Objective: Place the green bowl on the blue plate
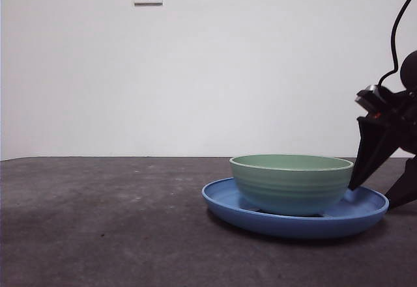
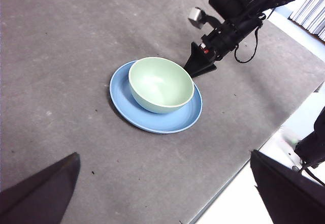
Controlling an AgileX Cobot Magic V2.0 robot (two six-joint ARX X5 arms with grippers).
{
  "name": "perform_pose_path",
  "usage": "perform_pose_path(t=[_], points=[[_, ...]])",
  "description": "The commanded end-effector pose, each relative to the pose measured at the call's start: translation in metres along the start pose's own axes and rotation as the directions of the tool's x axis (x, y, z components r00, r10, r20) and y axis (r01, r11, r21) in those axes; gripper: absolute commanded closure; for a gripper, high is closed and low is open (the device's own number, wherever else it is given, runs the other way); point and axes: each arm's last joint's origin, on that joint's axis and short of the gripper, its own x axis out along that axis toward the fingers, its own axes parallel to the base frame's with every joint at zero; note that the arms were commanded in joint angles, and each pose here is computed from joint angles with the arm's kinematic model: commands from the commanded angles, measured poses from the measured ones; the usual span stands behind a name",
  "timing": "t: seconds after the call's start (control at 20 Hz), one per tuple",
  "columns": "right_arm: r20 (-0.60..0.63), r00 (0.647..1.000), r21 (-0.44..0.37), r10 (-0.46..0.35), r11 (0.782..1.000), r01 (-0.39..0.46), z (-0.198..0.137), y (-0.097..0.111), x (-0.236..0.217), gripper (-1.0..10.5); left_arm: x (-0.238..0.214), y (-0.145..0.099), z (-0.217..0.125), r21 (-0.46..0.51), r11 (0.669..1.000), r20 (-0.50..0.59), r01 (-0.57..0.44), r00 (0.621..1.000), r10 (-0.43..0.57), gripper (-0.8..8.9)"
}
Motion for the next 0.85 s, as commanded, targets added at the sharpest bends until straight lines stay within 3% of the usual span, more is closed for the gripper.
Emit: perform_pose_path(t=[0.05,0.3,0.65,0.85], points=[[-0.007,1.0,-0.031,0.008,0.999,-0.008,0.005,0.001,0.007,7.7,-0.002,-0.001,0.003,0.002,1.0,0.012,0.003,1.0,-0.003,2.47],[-0.008,0.999,-0.036,-0.032,0.999,0.032,0.005,0.002,0.01,9.4,-0.002,-0.001,0.003,0.002,1.0,0.012,0.003,1.0,-0.003,2.47],[-0.002,0.999,0.002,-0.033,0.999,0.033,0.007,0.004,0.009,9.4,-0.002,-0.001,0.003,0.002,1.0,0.012,0.003,1.0,-0.003,2.47],[0.0,0.999,0.007,-0.034,0.999,0.034,0.018,0.017,0.002,9.4,-0.002,-0.001,0.003,0.002,1.0,0.012,0.003,1.0,-0.003,2.47]])
